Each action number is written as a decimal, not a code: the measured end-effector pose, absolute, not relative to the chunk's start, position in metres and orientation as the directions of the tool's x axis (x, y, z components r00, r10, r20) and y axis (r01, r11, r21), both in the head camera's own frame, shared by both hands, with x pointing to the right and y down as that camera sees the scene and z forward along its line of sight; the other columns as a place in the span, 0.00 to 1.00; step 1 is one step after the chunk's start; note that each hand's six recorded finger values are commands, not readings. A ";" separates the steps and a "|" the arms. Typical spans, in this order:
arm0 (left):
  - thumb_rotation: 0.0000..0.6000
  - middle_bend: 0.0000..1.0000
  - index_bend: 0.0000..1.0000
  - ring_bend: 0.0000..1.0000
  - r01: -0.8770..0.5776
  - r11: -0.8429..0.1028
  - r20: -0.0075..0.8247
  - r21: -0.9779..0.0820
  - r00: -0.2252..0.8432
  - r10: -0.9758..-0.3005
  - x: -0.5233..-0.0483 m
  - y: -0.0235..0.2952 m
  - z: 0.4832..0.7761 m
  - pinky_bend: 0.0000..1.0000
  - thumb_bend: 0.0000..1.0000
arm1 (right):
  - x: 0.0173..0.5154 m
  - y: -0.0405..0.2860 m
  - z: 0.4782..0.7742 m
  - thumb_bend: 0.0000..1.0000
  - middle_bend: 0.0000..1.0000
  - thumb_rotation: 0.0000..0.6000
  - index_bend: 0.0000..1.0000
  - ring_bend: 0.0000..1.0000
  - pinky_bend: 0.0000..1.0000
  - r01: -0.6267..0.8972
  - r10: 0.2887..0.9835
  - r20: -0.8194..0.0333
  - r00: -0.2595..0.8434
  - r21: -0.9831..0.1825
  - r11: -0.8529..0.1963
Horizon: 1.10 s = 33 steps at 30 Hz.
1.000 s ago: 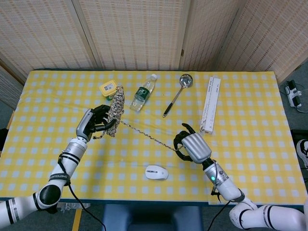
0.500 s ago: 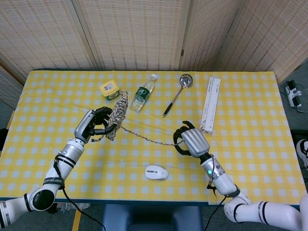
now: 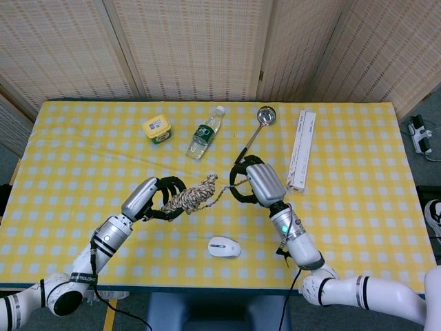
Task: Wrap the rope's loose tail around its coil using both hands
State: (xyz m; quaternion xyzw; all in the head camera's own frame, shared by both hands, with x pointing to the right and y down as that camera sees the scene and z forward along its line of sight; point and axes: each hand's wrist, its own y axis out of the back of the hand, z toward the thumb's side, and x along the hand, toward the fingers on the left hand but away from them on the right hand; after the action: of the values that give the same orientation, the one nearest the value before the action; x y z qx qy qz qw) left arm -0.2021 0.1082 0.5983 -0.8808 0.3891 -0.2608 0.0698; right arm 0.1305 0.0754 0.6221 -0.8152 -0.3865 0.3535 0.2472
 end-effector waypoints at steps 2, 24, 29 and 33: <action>1.00 0.70 0.70 0.65 -0.620 -0.697 0.389 -0.360 0.579 -0.716 -0.199 0.113 0.599 0.65 0.68 | 0.128 0.073 0.617 0.53 0.50 1.00 0.76 0.38 0.19 0.472 0.808 -0.377 0.452 -0.668 -0.576; 1.00 0.69 0.70 0.54 -0.296 -0.781 0.498 -0.550 0.634 -0.591 -0.151 0.144 0.634 0.53 0.68 | 0.091 0.090 0.574 0.55 0.52 1.00 0.77 0.42 0.30 0.508 0.779 -0.266 0.567 -0.632 -0.585; 1.00 0.69 0.70 0.55 -0.288 -0.784 0.543 -0.550 0.590 -0.598 -0.147 0.142 0.642 0.54 0.68 | 0.086 0.101 0.563 0.55 0.53 1.00 0.77 0.42 0.30 0.501 0.767 -0.236 0.597 -0.637 -0.586; 1.00 0.69 0.70 0.58 -0.308 -0.789 0.589 -0.531 0.536 -0.606 -0.145 0.140 0.651 0.56 0.68 | 0.084 0.110 0.559 0.55 0.53 1.00 0.77 0.42 0.30 0.477 0.751 -0.232 0.618 -0.649 -0.593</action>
State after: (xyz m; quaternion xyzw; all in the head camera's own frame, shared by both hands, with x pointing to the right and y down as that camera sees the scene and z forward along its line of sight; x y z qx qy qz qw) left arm -0.1451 0.1405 0.6507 -0.8565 0.2668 -0.4012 0.1851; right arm 0.0837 0.1098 0.5588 -0.8565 -0.3584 0.2502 0.2744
